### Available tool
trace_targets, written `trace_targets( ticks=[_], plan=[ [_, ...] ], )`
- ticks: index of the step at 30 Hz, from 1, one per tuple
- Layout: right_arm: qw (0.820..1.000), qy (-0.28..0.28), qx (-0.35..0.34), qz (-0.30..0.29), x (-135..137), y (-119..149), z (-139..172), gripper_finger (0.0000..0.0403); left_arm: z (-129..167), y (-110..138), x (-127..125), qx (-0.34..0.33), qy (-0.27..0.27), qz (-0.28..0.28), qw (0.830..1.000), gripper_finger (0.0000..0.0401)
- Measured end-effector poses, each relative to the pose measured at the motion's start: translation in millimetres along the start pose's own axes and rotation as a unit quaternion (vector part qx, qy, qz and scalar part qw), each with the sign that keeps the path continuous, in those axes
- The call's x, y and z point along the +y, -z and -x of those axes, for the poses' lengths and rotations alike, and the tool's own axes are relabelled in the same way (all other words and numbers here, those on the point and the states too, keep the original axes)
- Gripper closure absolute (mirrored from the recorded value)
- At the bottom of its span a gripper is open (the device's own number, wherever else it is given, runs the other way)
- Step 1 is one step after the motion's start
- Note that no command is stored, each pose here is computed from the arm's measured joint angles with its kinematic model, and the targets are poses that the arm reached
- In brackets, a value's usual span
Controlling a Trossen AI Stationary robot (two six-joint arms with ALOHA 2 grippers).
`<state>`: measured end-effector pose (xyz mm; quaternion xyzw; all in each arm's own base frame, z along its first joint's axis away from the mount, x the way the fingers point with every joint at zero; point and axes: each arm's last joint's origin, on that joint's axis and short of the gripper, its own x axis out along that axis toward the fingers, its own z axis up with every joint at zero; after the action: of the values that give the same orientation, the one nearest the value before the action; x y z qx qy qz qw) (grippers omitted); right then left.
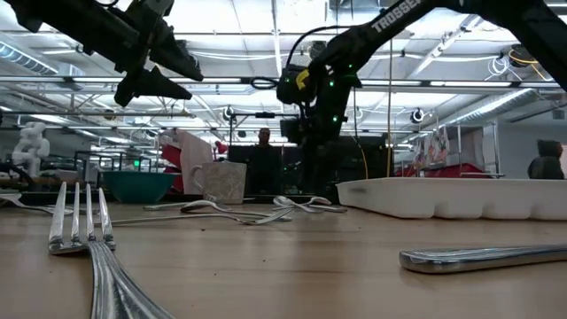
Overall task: Sort silverware
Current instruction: Put the spoon in the silverware tray
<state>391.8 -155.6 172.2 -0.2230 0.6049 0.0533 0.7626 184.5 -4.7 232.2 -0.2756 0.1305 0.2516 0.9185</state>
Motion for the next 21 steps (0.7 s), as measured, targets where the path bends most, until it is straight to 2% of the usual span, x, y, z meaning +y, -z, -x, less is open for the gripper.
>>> trace_targets(
  ticks=[3, 7, 10, 15, 16, 21],
  plan=[
    [1.0, -0.002, 0.019, 0.006, 1.4, 1.4, -11.6, 0.0202, 0.0, 0.0, 0.2, -0.001, -0.002, -0.001, 1.0, 0.0196],
    [0.998, 0.022, 0.061, 0.009, 1.7, 3.5, -27.7, 0.0215, 0.0, 1.4, 1.8, 0.003, -0.013, -0.006, 1.0, 0.0196],
    [0.996, 0.034, 0.081, -0.003, 2.3, 4.6, -33.0, 0.0258, 0.0, 1.8, 2.3, 0.004, -0.016, -0.007, 1.0, 0.0196],
    [0.995, 0.03, 0.089, -0.033, 4.3, 5.6, -34.3, 0.0375, 0.1, 2.4, 2.8, 0.007, -0.018, -0.008, 1.0, 0.0196],
    [0.995, 0.035, 0.09, -0.038, 3.9, 5.3, -33.6, 0.0388, 0.1, 2.6, 3.0, 0.008, -0.019, -0.009, 1.0, 0.0196],
    [0.993, 0.039, 0.107, -0.045, 4.6, 3.0, -28.3, 0.0398, 0.1, 2.8, 3.1, 0.009, -0.02, -0.01, 1.0, 0.0196]
  ],
)
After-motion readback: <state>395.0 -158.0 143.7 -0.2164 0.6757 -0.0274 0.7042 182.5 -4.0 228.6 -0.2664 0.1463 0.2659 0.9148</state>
